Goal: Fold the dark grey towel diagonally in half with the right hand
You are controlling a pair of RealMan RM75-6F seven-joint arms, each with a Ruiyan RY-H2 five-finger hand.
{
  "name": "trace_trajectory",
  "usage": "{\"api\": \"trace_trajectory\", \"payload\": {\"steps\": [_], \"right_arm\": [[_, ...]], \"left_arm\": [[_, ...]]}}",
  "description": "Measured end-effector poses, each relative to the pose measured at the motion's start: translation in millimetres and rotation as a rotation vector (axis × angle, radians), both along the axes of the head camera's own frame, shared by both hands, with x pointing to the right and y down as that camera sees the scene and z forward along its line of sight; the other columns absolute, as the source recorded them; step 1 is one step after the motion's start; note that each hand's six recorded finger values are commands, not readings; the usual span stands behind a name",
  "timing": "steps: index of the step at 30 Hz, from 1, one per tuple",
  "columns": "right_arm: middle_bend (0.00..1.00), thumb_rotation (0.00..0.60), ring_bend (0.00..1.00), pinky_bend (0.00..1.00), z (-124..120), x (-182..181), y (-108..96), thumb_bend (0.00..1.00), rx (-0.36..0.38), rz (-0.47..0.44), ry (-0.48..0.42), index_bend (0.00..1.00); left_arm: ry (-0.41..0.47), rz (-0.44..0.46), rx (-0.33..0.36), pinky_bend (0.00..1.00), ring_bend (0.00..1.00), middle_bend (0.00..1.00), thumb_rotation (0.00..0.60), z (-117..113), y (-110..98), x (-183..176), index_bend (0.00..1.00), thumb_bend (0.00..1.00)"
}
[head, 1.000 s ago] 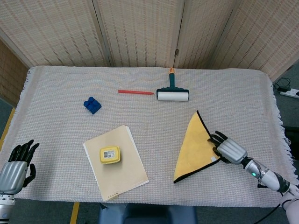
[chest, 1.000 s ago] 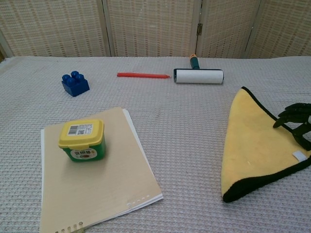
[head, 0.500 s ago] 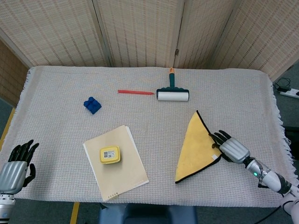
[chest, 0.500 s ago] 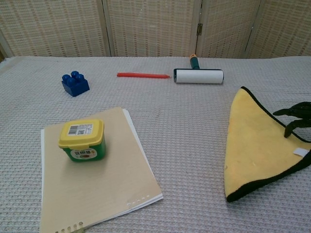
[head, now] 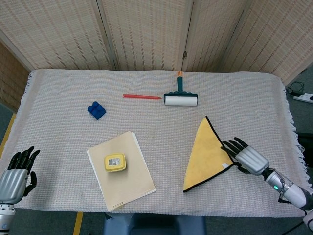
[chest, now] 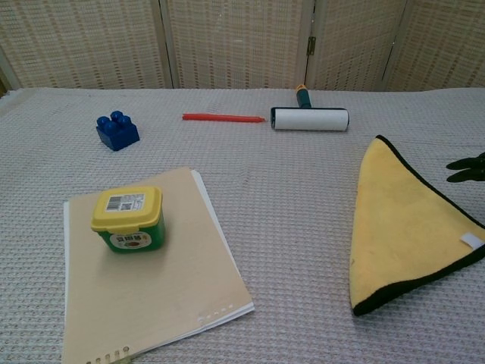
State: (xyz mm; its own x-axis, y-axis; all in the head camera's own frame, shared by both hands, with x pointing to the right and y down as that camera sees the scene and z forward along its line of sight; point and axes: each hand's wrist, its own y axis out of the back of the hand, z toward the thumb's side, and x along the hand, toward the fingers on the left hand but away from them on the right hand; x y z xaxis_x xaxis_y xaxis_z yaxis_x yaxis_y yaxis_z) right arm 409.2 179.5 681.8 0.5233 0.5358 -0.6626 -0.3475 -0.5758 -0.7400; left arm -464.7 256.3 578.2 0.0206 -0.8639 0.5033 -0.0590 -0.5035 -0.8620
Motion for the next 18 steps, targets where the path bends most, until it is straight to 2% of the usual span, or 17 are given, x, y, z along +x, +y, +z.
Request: {"api": "trace_trajectory", "payload": {"steps": [3, 6, 11, 15, 18], "right_arm": [[0.00, 0.600, 0.00, 0.00, -13, 4, 7, 0.34, -0.002, 0.024, -0.010, 0.00], [0.00, 0.600, 0.00, 0.00, -29, 7, 10, 0.34, 0.011, 0.097, -0.042, 0.00], [0.00, 0.600, 0.00, 0.00, -58, 17, 10, 0.33, 0.083, 0.317, -0.090, 0.00], [0.00, 0.600, 0.00, 0.00, -78, 28, 14, 0.33, 0.157, 0.455, -0.057, 0.00], [0.00, 0.600, 0.00, 0.00, -93, 34, 23, 0.33, 0.207, 0.532, 0.010, 0.00]], "left_arm": [[0.000, 0.006, 0.000, 0.00, 0.00, 0.02, 0.600, 0, 1, 2, 0.00, 0.86], [0.001, 0.012, -0.002, 0.00, 0.00, 0.02, 0.600, 0, 1, 3, 0.00, 0.86], [0.007, 0.021, 0.006, 0.00, 0.00, 0.02, 0.600, -2, 2, 7, 0.00, 0.86], [0.017, 0.025, 0.018, 0.00, 0.00, 0.02, 0.600, -5, 3, 10, 0.00, 0.86], [0.023, 0.024, 0.020, 0.00, 0.00, 0.02, 0.600, -8, 4, 11, 0.00, 0.86]]}}
